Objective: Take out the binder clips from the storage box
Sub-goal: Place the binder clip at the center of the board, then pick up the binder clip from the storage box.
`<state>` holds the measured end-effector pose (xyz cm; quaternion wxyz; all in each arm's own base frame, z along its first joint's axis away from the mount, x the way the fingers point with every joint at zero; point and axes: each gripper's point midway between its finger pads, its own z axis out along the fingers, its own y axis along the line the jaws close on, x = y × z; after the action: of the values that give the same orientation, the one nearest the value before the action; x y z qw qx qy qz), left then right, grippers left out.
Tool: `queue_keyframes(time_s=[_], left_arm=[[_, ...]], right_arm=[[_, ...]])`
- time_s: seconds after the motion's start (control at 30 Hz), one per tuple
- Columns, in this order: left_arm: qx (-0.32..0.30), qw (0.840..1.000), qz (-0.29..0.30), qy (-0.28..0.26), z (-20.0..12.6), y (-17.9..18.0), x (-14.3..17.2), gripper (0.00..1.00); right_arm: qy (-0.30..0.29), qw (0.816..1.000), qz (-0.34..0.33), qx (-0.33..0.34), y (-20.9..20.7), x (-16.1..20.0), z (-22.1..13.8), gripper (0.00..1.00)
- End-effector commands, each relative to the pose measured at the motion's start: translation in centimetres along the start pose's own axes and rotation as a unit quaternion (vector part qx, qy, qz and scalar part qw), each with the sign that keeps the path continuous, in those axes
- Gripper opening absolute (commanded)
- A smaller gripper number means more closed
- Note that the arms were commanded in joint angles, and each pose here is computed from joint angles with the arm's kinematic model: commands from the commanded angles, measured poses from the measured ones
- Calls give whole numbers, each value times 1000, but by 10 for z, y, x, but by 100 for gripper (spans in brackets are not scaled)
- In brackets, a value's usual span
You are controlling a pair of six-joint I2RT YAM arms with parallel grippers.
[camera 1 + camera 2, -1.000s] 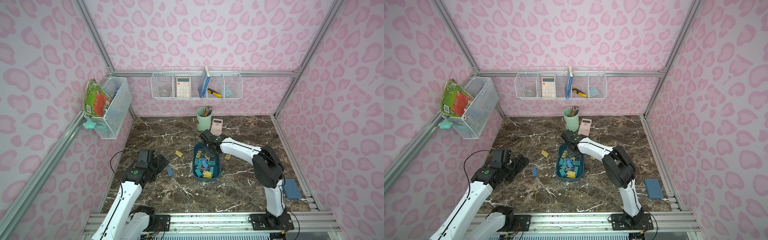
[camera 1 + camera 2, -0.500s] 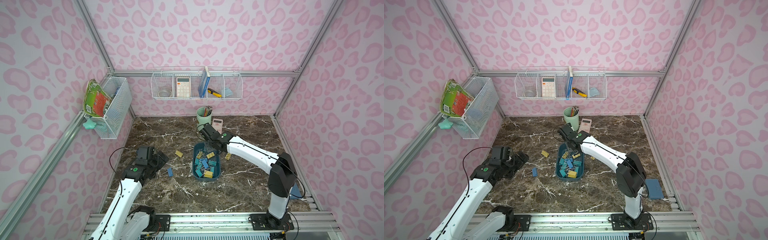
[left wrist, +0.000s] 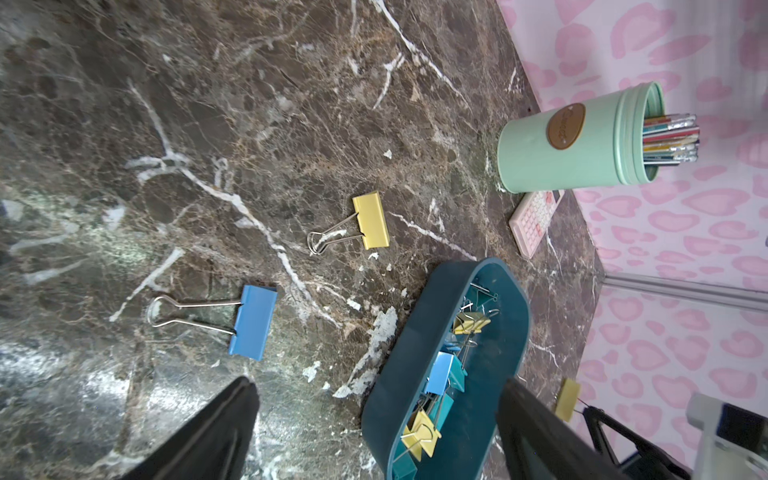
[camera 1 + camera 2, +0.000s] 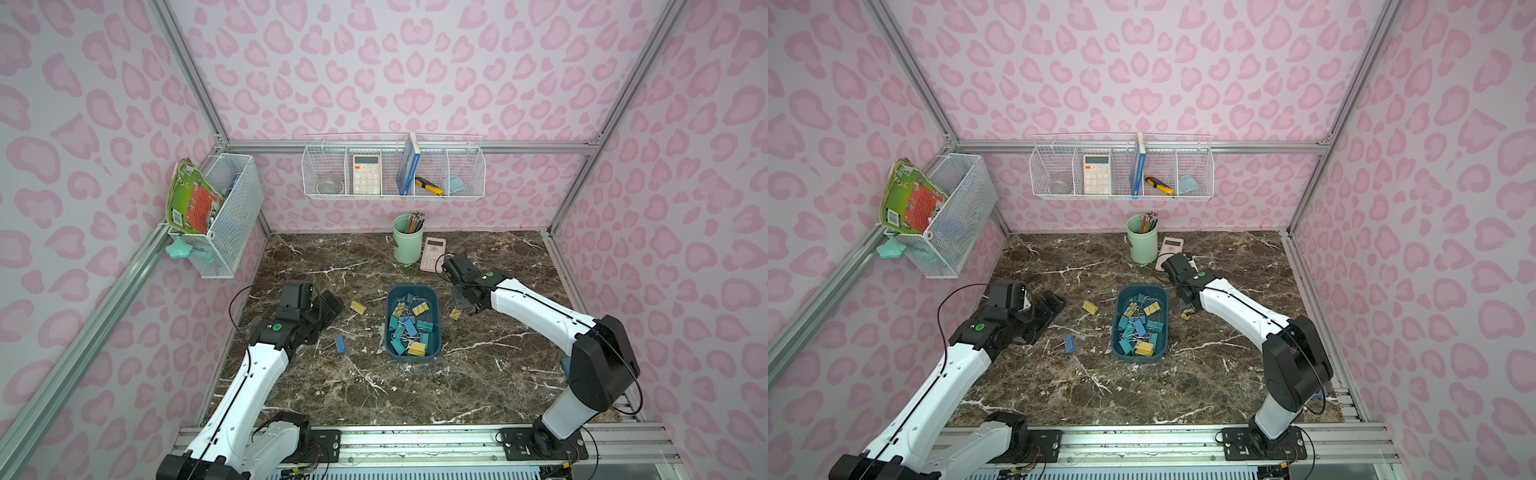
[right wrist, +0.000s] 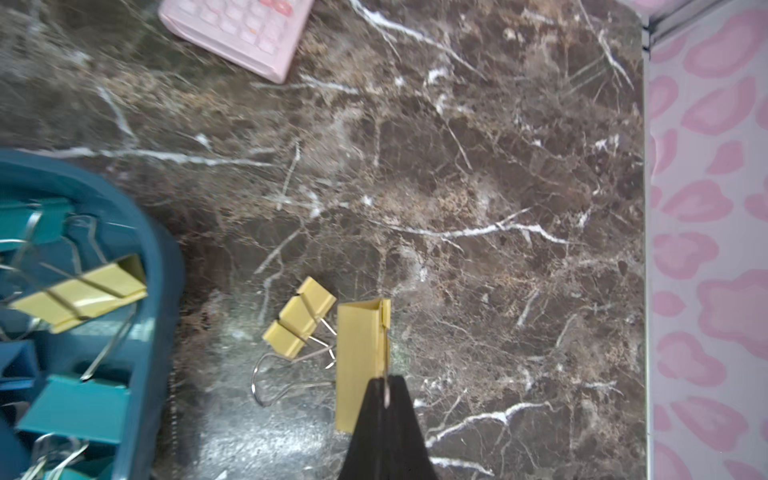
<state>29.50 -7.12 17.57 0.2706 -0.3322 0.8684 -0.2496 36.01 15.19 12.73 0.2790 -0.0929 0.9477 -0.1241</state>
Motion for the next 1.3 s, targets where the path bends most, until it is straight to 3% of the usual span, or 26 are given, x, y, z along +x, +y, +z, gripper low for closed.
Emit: queue_keyframes(time_s=[0.0, 0.2, 0.43, 0.63, 0.9, 1.1, 1.27], left_arm=[[30, 999, 23, 28, 4, -22, 8, 92], [47, 994, 76, 62, 10, -51, 26, 90], [46, 984, 127, 120, 29, -74, 58, 80], [34, 968, 181, 173, 51, -90, 84, 68], [31, 941, 236, 240, 93, -104, 109, 45], [20, 927, 265, 265, 125, -107, 118, 40], [7, 919, 278, 279, 144, -105, 121, 42]], right_arm=[[-6, 1000, 18, -2, -11, -3, 16, 0], [28, 999, 31, 6, -23, 17, 48, 0], [52, 998, 37, 11, -24, 35, 67, 0], [46, 998, 46, 4, -25, 31, 60, 33], [-1, 996, 83, -30, -34, 10, 15, 52], [-36, 992, 110, -49, -44, 3, -17, 72], [-41, 991, 119, -53, -49, 8, -27, 81]])
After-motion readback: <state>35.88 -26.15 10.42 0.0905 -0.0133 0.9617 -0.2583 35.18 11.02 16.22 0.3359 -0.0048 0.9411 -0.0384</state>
